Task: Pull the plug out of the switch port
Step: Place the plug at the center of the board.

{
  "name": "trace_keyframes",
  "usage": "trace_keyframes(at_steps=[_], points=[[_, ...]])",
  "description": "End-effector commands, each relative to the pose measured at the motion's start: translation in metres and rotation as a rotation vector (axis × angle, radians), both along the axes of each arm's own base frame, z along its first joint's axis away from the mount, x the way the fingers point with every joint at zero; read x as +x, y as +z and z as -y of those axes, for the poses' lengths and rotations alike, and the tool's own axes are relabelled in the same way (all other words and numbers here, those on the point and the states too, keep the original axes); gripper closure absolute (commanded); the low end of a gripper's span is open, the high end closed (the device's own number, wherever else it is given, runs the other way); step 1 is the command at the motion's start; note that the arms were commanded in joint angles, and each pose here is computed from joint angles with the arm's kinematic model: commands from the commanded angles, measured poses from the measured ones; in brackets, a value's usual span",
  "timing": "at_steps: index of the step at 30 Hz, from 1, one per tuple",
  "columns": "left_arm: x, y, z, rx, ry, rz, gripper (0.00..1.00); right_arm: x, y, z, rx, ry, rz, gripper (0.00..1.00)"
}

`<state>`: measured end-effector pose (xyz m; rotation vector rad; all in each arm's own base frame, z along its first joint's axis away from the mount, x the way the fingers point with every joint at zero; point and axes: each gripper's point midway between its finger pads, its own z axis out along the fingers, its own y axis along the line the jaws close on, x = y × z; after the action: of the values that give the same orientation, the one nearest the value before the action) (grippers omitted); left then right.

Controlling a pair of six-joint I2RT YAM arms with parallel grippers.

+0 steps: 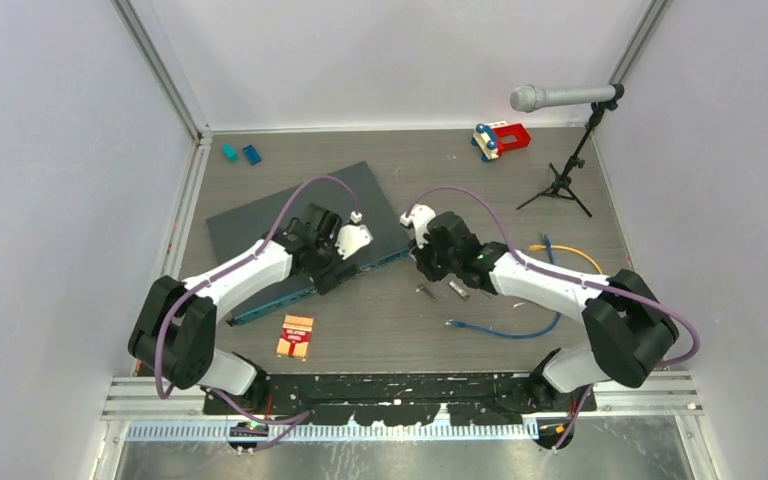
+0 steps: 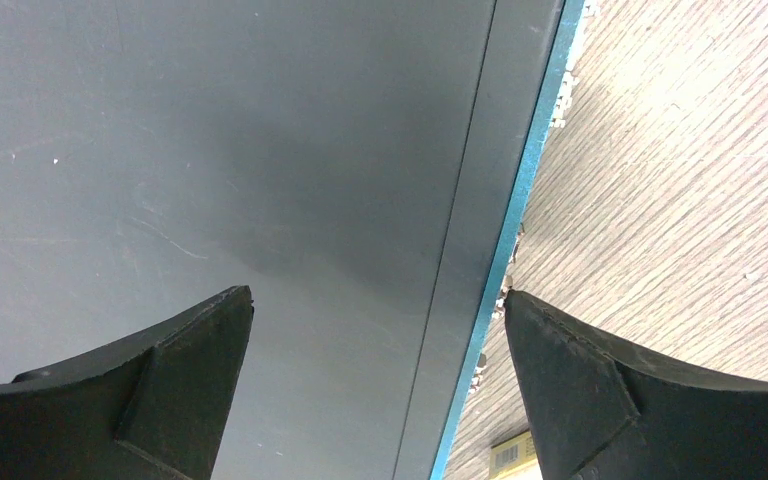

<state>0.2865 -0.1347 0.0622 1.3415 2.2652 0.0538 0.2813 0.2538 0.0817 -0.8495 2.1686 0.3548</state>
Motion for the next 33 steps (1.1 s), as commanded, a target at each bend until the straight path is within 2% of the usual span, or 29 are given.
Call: trace_keyframes(at_steps=[1,13,20,24,27,33], points=[[0.019,0.033,0.011,-0.068,-0.006,0.099,0.0,-0.012,-0.016,0.044,-0.132,0.016,-0.11,1.0],[0.017,0.037,0.012,-0.088,-0.016,0.115,0.0,-0.018,-0.049,0.061,-0.241,0.066,-0.209,0.99],[0.013,0.04,0.008,-0.081,-0.029,0.127,0.0,-0.02,-0.06,0.062,-0.287,0.068,-0.292,0.81],[0.008,0.04,0.006,-0.079,-0.028,0.122,0.0,-0.013,-0.047,0.056,-0.246,0.058,-0.254,0.6],[0.005,0.04,0.005,-0.085,-0.024,0.123,0.0,-0.006,-0.029,0.047,-0.194,0.053,-0.219,0.5],[0.001,0.04,0.002,-0.133,0.018,0.106,0.0,0.005,-0.002,0.02,-0.043,0.033,-0.171,0.47]])
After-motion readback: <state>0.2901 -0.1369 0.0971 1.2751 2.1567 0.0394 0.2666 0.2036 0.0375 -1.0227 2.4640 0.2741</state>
